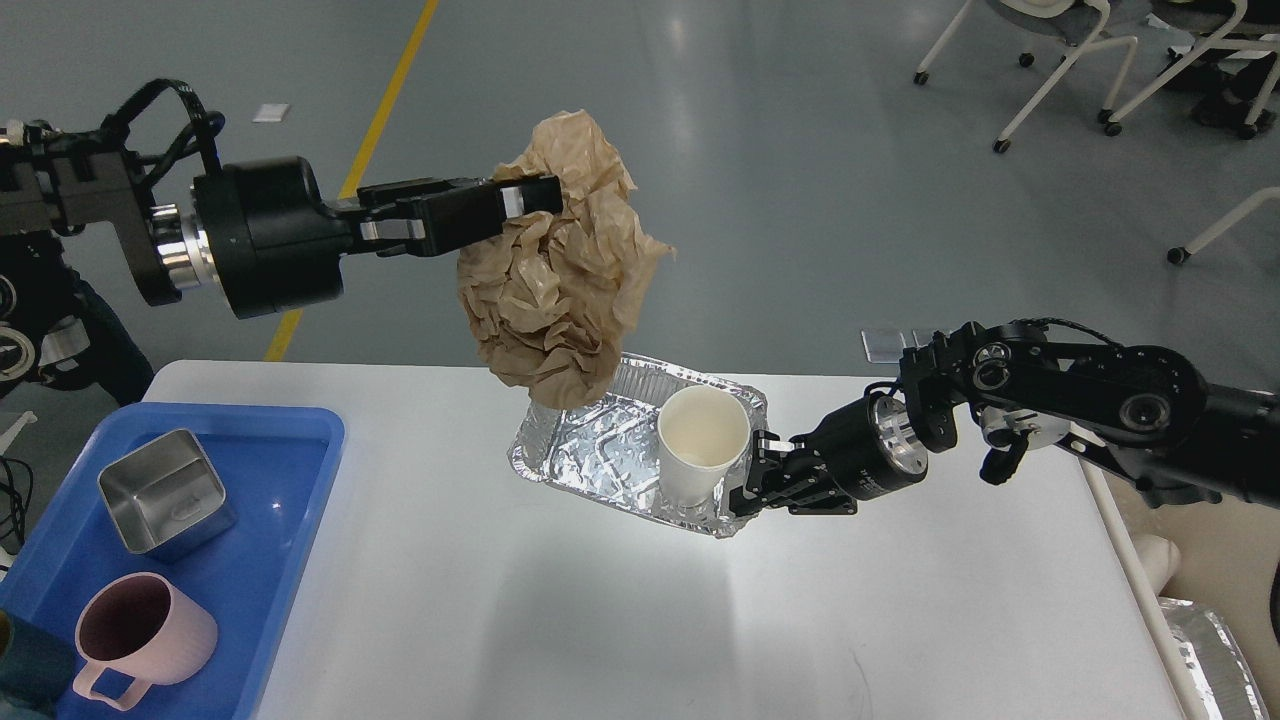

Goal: Tidy desktop
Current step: 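Lift the brown paper and drop it into the foil tray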

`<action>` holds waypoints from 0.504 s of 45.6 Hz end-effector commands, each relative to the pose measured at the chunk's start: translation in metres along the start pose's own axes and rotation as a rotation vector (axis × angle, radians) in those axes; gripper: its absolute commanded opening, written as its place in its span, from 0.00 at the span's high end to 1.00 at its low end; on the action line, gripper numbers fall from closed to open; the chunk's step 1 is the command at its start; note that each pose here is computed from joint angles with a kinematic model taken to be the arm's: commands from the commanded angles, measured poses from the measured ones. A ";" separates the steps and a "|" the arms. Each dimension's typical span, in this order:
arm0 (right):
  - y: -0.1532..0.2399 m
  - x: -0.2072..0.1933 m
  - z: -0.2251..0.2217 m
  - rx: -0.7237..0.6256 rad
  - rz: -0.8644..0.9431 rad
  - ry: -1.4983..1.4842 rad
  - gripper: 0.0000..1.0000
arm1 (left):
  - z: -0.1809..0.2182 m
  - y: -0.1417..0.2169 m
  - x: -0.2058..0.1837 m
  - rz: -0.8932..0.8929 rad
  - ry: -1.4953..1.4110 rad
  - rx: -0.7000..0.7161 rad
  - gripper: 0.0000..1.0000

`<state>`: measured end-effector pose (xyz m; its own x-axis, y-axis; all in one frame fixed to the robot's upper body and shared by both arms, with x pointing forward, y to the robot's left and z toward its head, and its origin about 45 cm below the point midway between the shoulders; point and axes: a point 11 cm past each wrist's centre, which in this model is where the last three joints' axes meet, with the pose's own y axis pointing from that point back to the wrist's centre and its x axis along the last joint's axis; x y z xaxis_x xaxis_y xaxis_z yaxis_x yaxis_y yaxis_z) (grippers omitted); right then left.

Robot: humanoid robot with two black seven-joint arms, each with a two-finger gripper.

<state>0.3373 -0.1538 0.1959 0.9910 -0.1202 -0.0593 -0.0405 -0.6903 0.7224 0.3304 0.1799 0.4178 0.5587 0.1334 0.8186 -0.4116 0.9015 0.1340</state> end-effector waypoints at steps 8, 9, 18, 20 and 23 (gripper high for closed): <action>0.003 0.001 0.000 0.003 0.005 -0.001 1.00 | -0.034 0.003 0.000 0.012 0.050 0.132 0.95; 0.003 0.001 0.000 0.003 0.005 -0.001 1.00 | -0.042 0.005 0.000 0.016 0.064 0.154 0.95; 0.003 0.001 -0.001 0.001 0.005 0.003 1.00 | -0.084 0.000 -0.031 -0.025 0.166 0.241 0.95; 0.003 0.001 -0.001 0.002 0.005 0.002 1.00 | -0.088 -0.005 -0.036 -0.027 0.183 0.241 0.95; 0.003 0.002 -0.002 0.002 0.007 0.003 1.00 | -0.091 -0.015 -0.046 -0.041 0.208 0.233 0.95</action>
<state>0.3388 -0.1549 0.1988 0.9909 -0.1231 -0.0538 -0.0468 -0.6918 0.7206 0.3737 0.2096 0.3475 0.6702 0.1989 0.7150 -0.5442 0.7868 0.2912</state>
